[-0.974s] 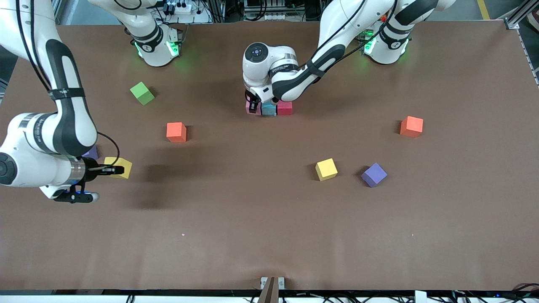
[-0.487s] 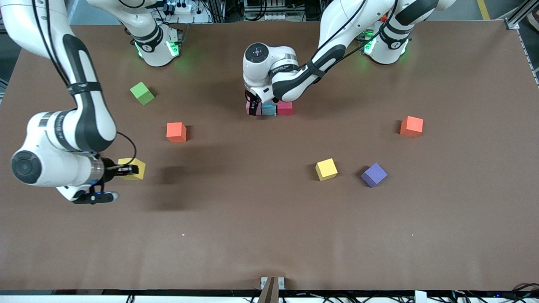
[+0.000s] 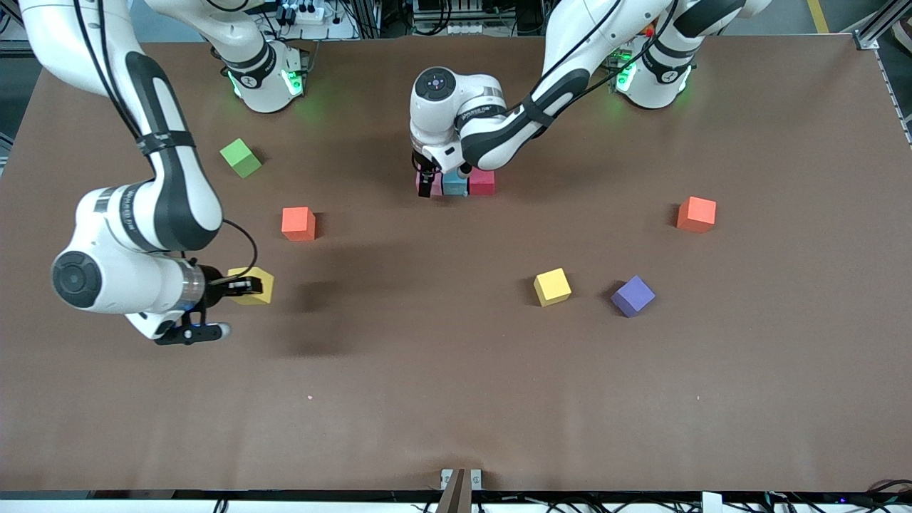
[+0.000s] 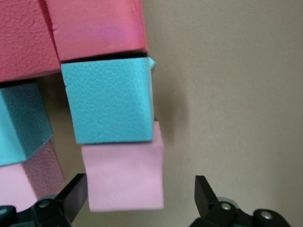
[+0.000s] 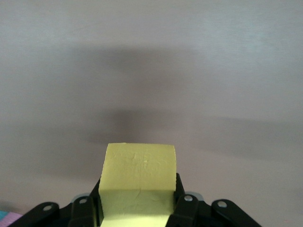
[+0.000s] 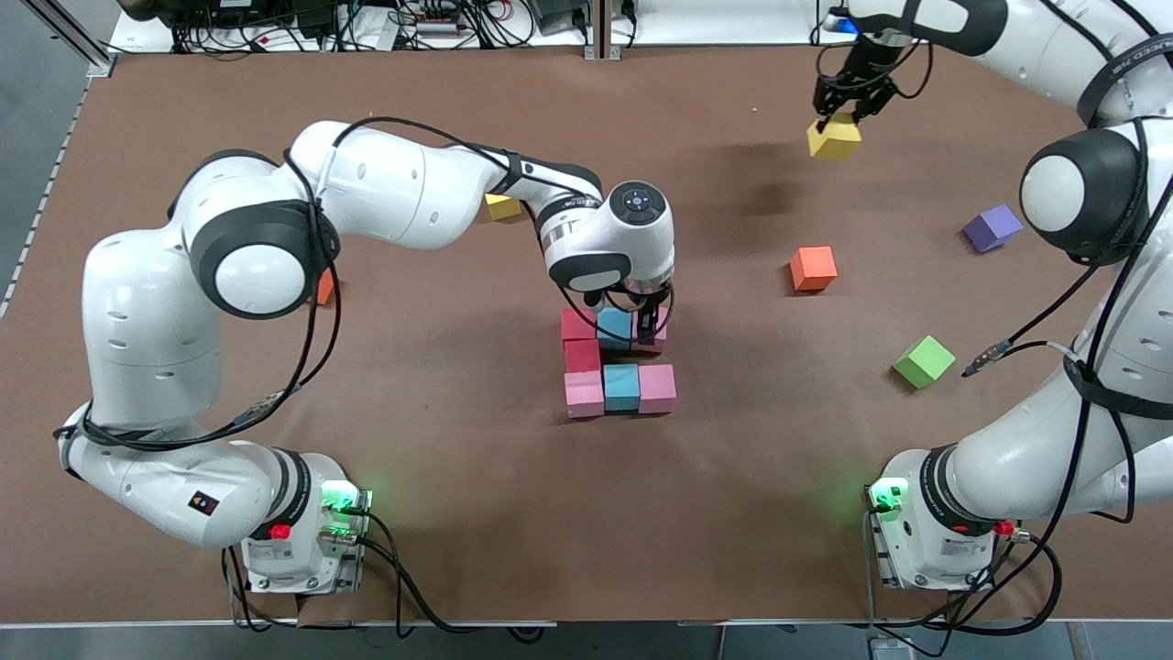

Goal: Form number 2 with 11 blocks
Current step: 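Release the pink block while the right gripper carries yellow toward the cluster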

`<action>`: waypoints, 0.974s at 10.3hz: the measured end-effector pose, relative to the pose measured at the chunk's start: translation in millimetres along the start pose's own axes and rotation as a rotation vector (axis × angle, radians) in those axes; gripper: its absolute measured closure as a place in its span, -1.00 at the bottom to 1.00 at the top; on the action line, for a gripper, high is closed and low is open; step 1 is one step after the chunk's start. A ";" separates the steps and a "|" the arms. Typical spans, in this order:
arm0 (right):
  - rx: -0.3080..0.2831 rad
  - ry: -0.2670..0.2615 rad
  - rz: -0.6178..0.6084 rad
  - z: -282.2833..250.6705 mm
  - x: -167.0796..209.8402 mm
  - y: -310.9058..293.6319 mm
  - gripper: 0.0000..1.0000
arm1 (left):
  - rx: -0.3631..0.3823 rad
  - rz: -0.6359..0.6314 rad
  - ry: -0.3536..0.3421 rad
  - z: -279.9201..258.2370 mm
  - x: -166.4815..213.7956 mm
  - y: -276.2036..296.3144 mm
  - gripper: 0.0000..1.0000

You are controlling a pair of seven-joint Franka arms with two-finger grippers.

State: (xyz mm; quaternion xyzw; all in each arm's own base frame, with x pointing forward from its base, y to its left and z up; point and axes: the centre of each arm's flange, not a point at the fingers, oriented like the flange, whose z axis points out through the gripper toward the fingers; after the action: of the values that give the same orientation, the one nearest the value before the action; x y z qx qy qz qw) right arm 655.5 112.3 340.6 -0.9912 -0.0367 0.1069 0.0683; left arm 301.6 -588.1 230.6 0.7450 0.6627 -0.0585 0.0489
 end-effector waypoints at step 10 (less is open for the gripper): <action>-0.074 -0.028 0.081 83.6 -57.5 -178.2 -0.11 | 0.003 0.012 -0.089 -138.5 90.9 116.1 -1.00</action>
State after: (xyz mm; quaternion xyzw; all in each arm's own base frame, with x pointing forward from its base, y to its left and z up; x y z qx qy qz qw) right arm 571.0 294.0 297.2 -0.9922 -0.0016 0.1218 0.0265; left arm 430.4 -491.7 353.1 0.7458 0.6552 -0.0922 0.0775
